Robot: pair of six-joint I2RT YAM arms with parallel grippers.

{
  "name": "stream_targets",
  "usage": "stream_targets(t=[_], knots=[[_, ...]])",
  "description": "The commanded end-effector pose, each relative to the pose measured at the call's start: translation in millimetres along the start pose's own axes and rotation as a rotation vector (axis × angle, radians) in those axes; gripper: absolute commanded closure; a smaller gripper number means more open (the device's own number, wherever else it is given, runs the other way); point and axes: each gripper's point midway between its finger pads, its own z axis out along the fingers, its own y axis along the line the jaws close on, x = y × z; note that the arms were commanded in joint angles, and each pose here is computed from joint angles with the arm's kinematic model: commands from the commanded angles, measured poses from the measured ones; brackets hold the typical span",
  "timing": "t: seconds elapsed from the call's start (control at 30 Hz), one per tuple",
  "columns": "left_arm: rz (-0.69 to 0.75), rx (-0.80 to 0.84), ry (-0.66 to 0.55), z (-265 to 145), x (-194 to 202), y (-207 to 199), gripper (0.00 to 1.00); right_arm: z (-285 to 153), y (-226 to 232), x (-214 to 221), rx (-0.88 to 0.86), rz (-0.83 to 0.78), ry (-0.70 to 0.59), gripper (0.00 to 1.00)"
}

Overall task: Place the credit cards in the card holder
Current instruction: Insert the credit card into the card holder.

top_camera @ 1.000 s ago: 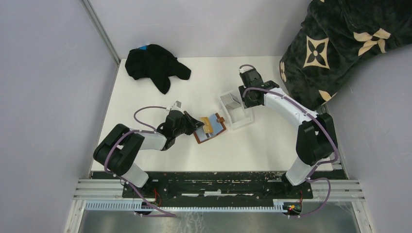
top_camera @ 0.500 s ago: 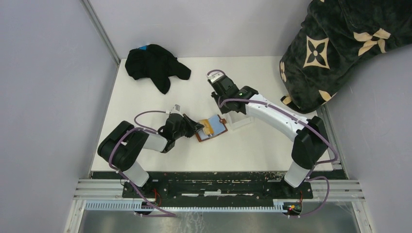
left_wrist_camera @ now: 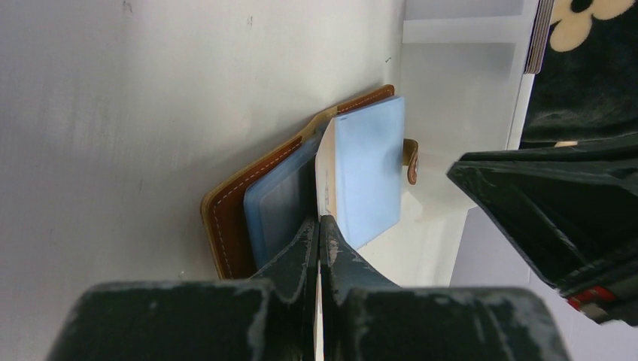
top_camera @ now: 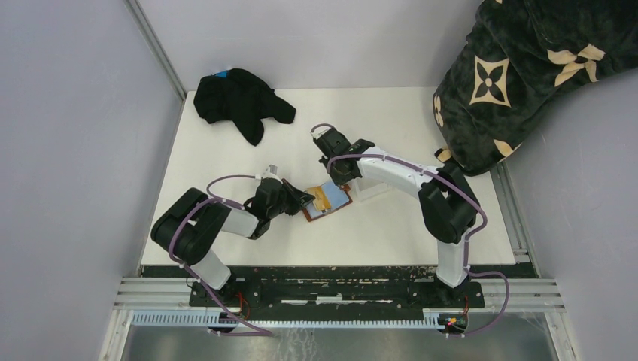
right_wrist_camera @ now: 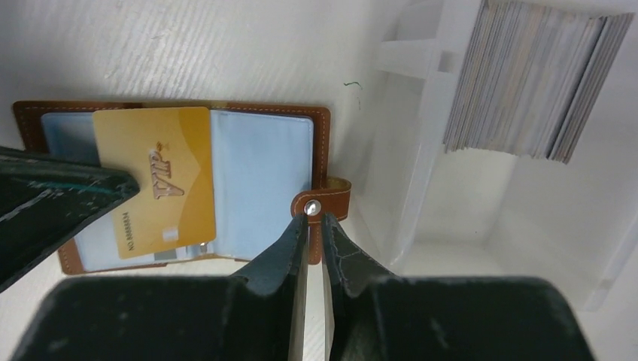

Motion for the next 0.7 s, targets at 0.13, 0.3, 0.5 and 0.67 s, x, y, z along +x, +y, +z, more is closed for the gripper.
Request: stream_targets(t=[0.13, 0.3, 0.5, 0.67], knots=[[0.004, -0.046, -0.01, -4, 2, 14, 0.97, 22, -7, -18, 0.079, -0.017, -0.032, 0.84], [0.002, -0.054, -0.019, -6, -3, 18, 0.97, 34, -5, -12, 0.078, -0.02, -0.007, 0.84], [-0.008, -0.057, -0.033, -6, -9, 19, 0.97, 40, -3, -3, 0.068, -0.023, 0.023, 0.85], [-0.037, -0.032, -0.025, 0, -8, 14, 0.97, 41, -2, 6, 0.061, -0.015, 0.045, 0.85]])
